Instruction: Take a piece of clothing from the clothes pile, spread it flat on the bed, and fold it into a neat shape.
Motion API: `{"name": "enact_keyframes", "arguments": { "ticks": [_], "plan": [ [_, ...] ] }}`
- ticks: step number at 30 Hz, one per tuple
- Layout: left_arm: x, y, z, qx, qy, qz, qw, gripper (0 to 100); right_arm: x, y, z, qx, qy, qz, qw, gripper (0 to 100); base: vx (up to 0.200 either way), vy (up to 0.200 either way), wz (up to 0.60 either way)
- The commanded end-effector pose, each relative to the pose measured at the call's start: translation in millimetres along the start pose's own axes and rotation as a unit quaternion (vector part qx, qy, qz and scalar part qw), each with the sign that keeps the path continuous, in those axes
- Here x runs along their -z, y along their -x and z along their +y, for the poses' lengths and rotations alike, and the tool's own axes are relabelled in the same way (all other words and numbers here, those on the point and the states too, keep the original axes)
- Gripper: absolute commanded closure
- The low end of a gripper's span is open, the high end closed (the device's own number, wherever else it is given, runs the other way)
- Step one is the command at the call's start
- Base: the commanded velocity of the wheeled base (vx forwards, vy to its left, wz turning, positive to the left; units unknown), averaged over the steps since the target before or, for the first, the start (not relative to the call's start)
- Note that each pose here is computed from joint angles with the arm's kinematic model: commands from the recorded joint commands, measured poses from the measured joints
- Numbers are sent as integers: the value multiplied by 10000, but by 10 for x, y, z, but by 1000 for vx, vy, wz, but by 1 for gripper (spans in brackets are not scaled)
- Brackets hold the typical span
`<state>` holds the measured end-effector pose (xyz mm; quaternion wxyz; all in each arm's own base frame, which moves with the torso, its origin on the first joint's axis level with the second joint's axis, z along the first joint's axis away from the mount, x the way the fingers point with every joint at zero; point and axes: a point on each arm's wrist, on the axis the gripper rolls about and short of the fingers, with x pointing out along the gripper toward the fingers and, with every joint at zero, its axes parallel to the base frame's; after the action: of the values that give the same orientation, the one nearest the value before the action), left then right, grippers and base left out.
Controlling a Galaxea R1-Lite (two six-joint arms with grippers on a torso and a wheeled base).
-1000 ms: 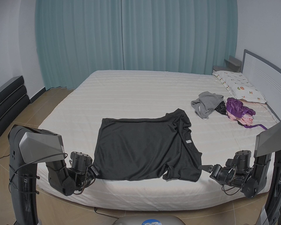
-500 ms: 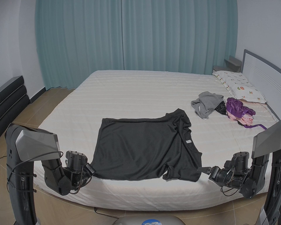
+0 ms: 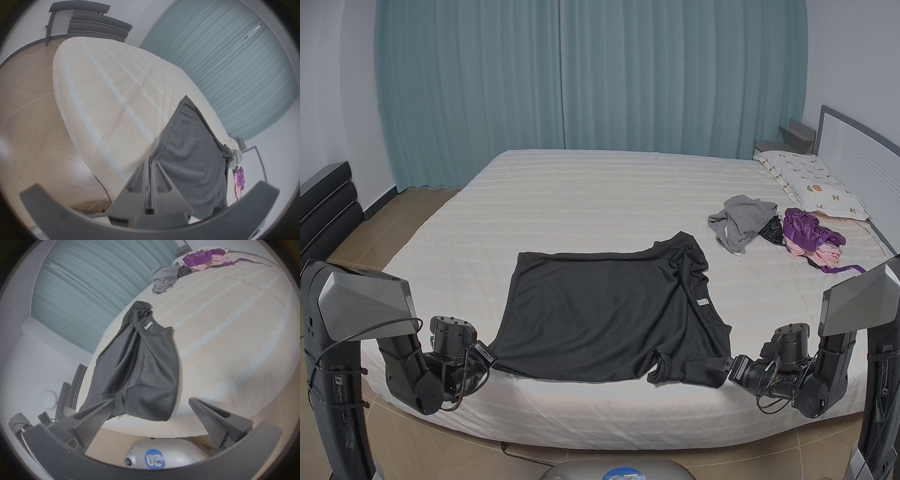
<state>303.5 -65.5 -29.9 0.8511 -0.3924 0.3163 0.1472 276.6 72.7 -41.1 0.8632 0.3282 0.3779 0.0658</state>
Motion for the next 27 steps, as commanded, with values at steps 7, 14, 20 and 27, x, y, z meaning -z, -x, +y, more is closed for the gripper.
{"name": "enact_keyframes", "arguments": {
  "ticks": [7,14,20,27],
  "plan": [
    [-28,8,5,53,39,-8,10000,100,-167,-264,109,67,63,-166,9998,100,0,0,0],
    [-53,-16,-32,122,67,-67,9999,100,-323,-231,140,-90,2,-441,9990,100,0,0,0],
    [-145,-56,-76,315,172,-282,9990,100,-631,-274,327,-511,-179,-943,9941,100,0,0,0],
    [-153,-146,-81,507,209,-481,9973,100,-821,-421,488,-793,-110,-1283,9885,100,0,0,0]
  ]
}}
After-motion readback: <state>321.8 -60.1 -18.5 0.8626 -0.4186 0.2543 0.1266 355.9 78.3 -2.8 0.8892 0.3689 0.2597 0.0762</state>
